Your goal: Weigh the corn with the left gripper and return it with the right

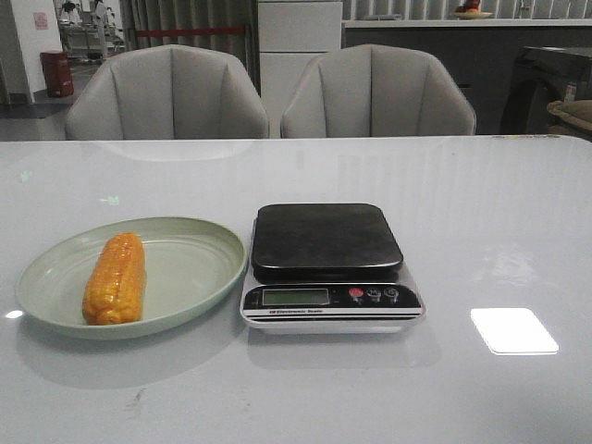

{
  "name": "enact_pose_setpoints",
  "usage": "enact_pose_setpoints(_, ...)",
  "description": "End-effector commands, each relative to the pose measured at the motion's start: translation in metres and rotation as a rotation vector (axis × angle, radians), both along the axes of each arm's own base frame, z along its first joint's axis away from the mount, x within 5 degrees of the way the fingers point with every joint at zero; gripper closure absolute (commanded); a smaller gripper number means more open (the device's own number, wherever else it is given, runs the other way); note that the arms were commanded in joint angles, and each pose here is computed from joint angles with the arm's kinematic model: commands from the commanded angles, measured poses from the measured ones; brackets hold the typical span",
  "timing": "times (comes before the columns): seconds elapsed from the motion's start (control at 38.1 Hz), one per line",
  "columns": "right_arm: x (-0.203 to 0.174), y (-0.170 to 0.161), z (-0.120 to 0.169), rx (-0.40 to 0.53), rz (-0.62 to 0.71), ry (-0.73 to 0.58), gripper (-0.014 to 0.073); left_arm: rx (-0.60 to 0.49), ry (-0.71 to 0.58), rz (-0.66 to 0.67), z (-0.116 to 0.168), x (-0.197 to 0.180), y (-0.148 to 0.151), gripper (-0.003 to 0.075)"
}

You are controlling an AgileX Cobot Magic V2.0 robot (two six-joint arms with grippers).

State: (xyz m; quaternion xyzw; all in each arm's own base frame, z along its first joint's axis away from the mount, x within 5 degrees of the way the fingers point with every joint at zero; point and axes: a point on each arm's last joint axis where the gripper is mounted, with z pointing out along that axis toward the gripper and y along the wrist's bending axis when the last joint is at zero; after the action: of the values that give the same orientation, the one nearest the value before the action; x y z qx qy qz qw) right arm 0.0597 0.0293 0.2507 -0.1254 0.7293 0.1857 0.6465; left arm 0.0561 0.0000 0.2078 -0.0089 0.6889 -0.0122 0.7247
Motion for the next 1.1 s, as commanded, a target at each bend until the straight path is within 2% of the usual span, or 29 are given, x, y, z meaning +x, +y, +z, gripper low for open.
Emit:
enact_pose_setpoints(0.0, 0.003, -0.003, 0.011, 0.013, -0.056, -0.089, 0.0441, -0.018, -0.069, -0.011, -0.002, -0.001, -0.001, 0.0607)
enact_pose_setpoints(0.21, 0.01, -0.018, -0.01, -0.004, -0.286, -0.069, 0.0441, -0.018, -0.069, -0.011, -0.002, -0.001, -0.001, 0.0607)
enact_pose_setpoints(0.37, 0.002, -0.029, -0.033, 0.011, -0.435, -0.155, 0.0441, -0.018, -0.069, -0.011, -0.002, -0.001, -0.001, 0.0607)
enact_pose_setpoints(0.5, -0.004, -0.03, -0.045, 0.005, -0.453, -0.218, 0.0441, -0.018, -0.069, -0.011, -0.002, -0.001, -0.001, 0.0607)
enact_pose_setpoints(1.08, -0.004, -0.03, -0.045, 0.0, -0.452, -0.22, 0.0441, -0.018, -0.067, -0.011, -0.002, -0.001, -0.001, 0.0607)
